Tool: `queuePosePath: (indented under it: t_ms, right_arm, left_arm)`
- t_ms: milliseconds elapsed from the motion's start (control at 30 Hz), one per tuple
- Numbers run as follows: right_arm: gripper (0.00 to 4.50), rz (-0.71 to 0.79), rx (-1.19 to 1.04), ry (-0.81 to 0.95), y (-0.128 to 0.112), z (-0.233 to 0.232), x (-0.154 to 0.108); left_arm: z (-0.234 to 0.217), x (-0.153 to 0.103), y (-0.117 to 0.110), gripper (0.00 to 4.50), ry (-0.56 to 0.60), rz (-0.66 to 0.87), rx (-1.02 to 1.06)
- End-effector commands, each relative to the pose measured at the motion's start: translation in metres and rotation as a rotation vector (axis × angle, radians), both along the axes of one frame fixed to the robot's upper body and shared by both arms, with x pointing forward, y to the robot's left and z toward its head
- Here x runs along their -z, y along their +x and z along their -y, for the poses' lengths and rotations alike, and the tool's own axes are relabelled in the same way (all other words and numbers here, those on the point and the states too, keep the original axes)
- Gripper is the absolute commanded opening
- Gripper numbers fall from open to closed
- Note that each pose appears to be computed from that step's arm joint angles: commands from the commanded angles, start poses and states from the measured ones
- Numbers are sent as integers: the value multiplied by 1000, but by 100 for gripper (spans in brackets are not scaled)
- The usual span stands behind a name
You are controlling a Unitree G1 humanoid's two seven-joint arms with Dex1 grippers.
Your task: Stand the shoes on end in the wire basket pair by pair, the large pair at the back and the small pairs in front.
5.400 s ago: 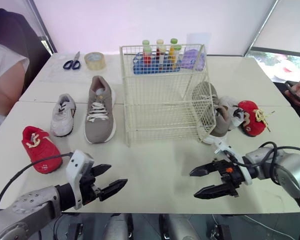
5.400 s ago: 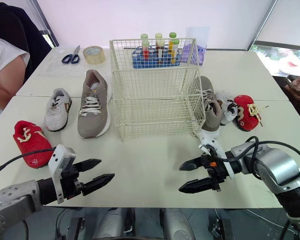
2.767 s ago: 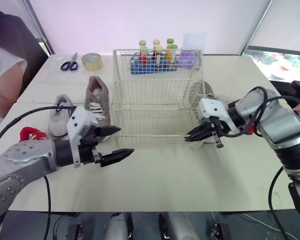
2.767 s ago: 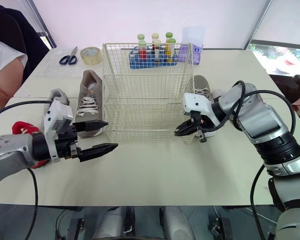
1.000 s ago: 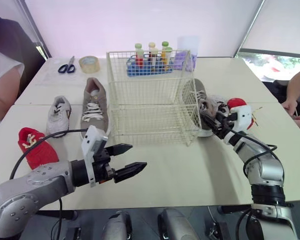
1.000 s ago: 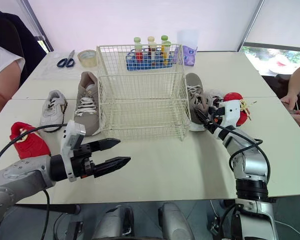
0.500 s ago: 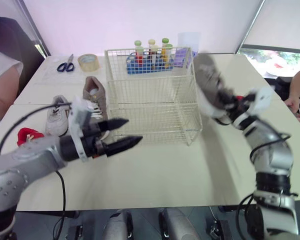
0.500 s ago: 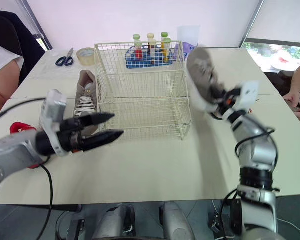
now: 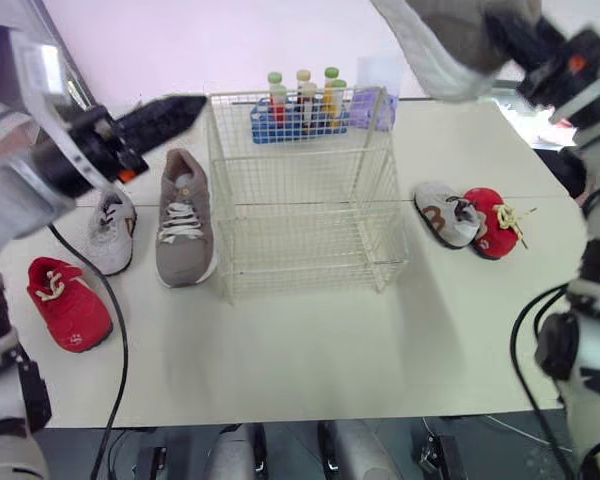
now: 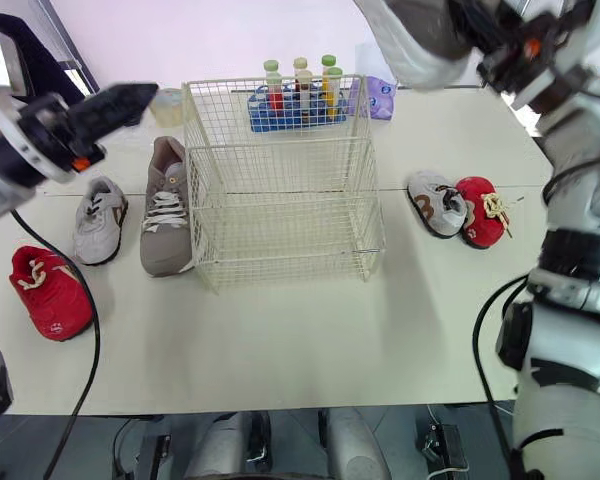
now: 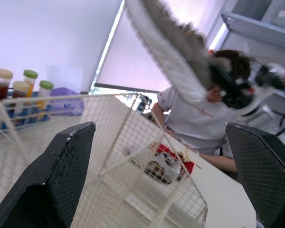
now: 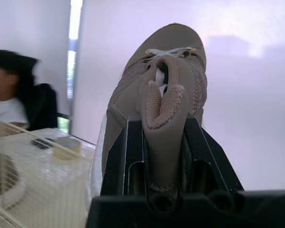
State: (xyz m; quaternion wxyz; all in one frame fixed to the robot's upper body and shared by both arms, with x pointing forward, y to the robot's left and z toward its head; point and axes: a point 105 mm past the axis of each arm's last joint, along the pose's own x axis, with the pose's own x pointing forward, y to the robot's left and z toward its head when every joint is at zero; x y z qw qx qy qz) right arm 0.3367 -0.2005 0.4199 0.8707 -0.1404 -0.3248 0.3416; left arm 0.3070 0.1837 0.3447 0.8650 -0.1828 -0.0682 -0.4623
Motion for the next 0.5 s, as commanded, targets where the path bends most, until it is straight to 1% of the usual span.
queuePosePath:
  t_ms: [33,100,167,267,400,500]
  right_arm:
    - [33,160,-161,-180,-38,-26,-30]
    - [33,162,-234,-296,-48,-41,-24]
    - [33,166,-270,-350,-53,-48,-19]
    - [33,170,-319,-488,-60,-64,-4]
    - [33,221,-337,-554,-63,-75,1]
    - [33,264,-335,-582,-63,-82,3]
  left_arm:
    - [-11,-17,3,450,-11,26,-5]
    - [-16,-29,4,450,-35,45,-6]
    - [-19,-36,4,450,-45,55,0]
    - [-25,-54,-7,450,-20,113,29]
    - [-26,-66,-24,450,28,145,98]
    - [-25,-65,-27,450,65,138,127]
